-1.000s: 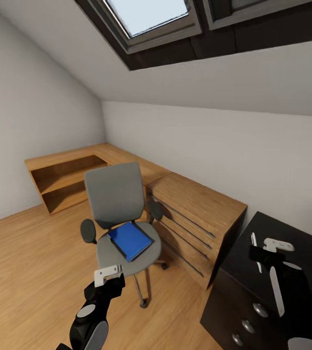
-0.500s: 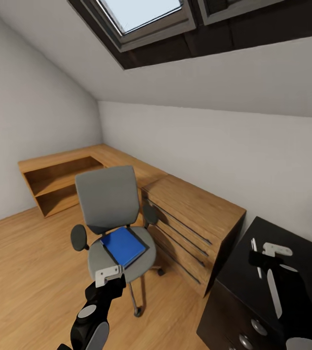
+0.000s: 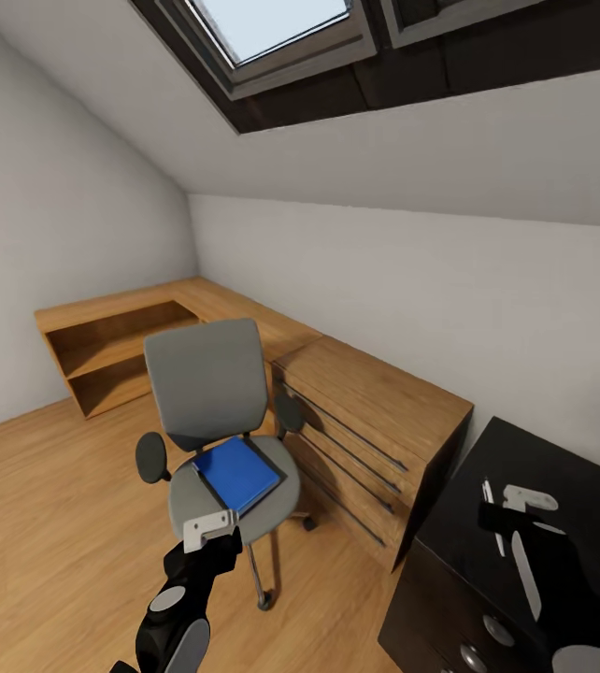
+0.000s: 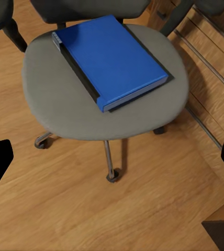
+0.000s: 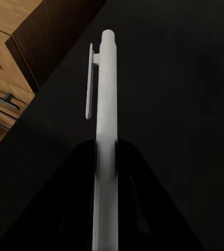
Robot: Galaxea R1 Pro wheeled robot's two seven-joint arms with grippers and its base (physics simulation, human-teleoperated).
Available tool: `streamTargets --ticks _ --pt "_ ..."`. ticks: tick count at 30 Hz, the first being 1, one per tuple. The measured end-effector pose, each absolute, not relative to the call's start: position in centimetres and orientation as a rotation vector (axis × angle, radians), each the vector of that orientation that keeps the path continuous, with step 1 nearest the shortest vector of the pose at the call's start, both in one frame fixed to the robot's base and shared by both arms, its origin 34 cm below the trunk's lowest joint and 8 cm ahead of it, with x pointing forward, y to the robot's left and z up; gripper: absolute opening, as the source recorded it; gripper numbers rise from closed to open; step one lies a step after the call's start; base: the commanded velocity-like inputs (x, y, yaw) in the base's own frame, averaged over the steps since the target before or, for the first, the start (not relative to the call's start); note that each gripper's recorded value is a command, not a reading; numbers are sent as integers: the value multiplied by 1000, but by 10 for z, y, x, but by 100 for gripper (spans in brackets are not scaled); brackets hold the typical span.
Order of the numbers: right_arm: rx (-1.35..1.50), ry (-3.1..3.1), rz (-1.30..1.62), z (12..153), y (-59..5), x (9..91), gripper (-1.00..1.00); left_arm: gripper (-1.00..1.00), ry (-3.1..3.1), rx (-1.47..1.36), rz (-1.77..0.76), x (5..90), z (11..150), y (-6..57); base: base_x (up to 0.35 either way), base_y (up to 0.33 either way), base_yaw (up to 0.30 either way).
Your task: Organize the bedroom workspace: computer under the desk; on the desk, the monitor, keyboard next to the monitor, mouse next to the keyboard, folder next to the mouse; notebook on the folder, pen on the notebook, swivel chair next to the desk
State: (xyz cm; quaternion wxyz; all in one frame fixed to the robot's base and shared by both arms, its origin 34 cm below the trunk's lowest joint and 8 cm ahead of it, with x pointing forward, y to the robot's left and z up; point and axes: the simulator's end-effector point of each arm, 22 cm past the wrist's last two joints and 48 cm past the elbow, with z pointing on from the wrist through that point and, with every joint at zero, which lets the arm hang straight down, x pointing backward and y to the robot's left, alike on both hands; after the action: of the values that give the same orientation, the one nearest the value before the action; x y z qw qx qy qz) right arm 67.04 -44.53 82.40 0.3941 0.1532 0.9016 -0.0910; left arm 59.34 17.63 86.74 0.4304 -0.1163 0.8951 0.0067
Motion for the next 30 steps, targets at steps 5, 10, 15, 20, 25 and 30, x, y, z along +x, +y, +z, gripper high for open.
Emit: streamTargets --ticks 5,10,15,20,25,30 --pt "387 2291 -230 817 -447 673 -100 100 2233 -290 17 593 867 176 0 0 0" --pt "399 2288 -267 806 -462 678 -100 100 2234 -280 12 593 867 173 0 0 0" --pt "405 2262 -293 801 -470 684 -100 100 2235 -278 10 593 867 172 0 0 0" --pt "431 2242 -338 785 -485 690 -100 100 2235 -277 10 593 867 171 0 0 0" --pt "447 2238 -347 777 -486 697 -100 100 2235 -277 9 593 867 171 0 0 0" --pt "438 2245 -355 774 -485 697 -100 100 2236 -268 5 592 867 168 0 0 0"
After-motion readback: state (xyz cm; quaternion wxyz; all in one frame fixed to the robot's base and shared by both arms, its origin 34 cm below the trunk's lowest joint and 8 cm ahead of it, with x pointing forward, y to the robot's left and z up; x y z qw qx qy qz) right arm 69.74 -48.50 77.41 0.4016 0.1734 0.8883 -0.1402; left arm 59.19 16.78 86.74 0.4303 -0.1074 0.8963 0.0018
